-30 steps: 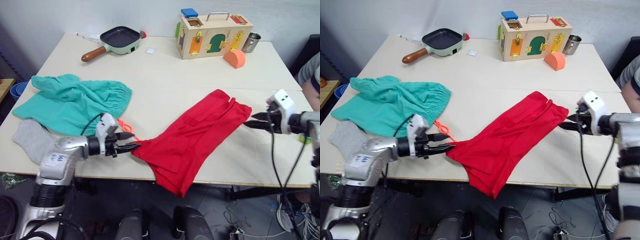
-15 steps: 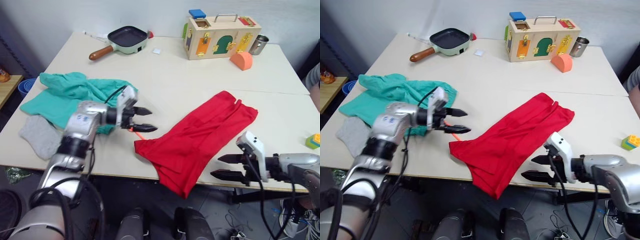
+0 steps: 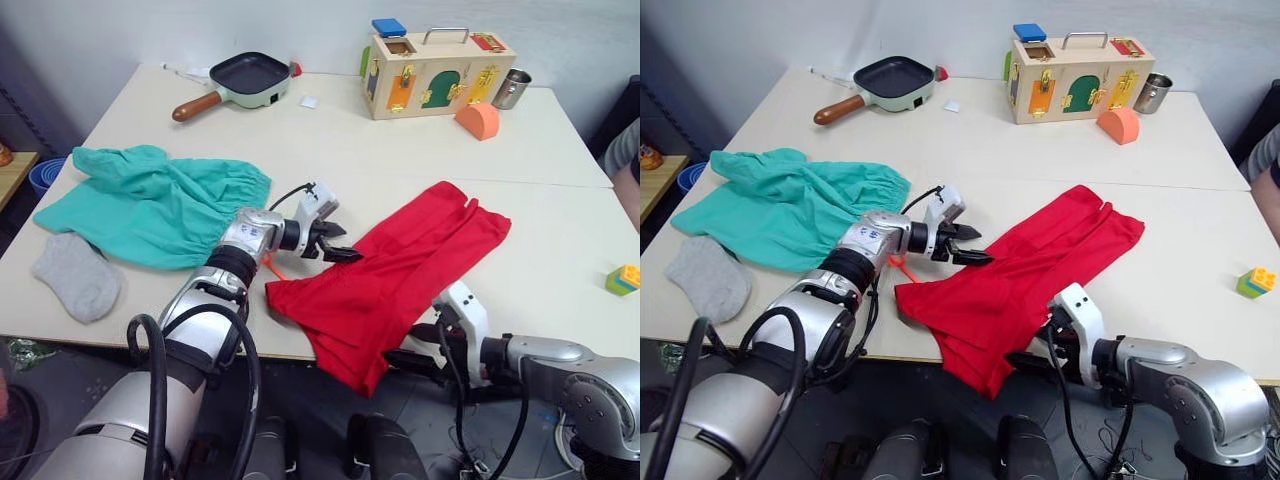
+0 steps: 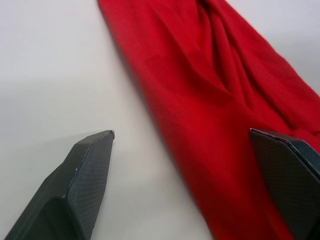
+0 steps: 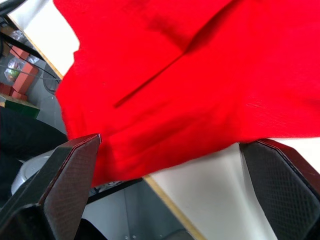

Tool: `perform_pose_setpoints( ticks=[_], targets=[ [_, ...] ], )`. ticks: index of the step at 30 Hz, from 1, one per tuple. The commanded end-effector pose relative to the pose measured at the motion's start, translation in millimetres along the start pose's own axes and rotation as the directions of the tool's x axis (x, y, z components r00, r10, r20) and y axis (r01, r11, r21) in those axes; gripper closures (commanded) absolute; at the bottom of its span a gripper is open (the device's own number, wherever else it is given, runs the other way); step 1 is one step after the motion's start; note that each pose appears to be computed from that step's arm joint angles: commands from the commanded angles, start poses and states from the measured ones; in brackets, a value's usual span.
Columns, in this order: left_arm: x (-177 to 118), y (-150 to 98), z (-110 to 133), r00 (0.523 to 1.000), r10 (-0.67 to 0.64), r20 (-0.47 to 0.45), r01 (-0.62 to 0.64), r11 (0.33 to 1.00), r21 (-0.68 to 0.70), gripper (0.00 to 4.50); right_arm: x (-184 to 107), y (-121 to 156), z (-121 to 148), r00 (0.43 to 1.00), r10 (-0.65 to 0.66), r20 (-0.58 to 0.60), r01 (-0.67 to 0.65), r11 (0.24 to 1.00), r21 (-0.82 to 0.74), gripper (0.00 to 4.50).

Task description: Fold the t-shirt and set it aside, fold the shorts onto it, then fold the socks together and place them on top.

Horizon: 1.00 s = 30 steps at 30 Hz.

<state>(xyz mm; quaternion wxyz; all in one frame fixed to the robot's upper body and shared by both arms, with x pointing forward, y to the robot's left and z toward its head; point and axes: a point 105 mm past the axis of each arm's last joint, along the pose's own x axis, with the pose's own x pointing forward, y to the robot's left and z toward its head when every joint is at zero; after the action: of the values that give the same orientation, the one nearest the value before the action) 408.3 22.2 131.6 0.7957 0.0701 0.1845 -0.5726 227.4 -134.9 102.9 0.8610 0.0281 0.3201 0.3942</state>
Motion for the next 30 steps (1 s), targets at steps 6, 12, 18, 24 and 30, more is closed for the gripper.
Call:
perform_pose_setpoints(
  ticks=[6,12,18,24,30],
  targets=[
    [12,-8,7,0.999,-0.026,0.043,0.028,0.998,-0.048,0.93,12,12,-15,0.998,0.01,-0.058,-0.009,1.0,0.018,0.95],
    [20,-11,4,0.995,-0.019,0.102,0.028,0.996,-0.087,2.84,15,8,-10,0.999,-0.003,-0.037,0.004,1.0,0.006,3.02],
    [19,-11,-2,0.991,-0.012,0.132,0.032,0.987,-0.155,4.47,8,0,-5,1.0,-0.015,-0.027,0.015,1.0,-0.012,4.5],
    [9,3,-10,0.988,0.075,0.134,-0.051,0.983,-0.179,4.47,1,-12,0,0.999,-0.033,-0.039,0.031,0.998,-0.046,4.5],
    [0,9,1,0.974,0.107,0.2,-0.062,0.973,-0.221,4.47,-9,-29,8,0.996,-0.059,-0.06,0.053,0.994,-0.098,4.5]
  ],
)
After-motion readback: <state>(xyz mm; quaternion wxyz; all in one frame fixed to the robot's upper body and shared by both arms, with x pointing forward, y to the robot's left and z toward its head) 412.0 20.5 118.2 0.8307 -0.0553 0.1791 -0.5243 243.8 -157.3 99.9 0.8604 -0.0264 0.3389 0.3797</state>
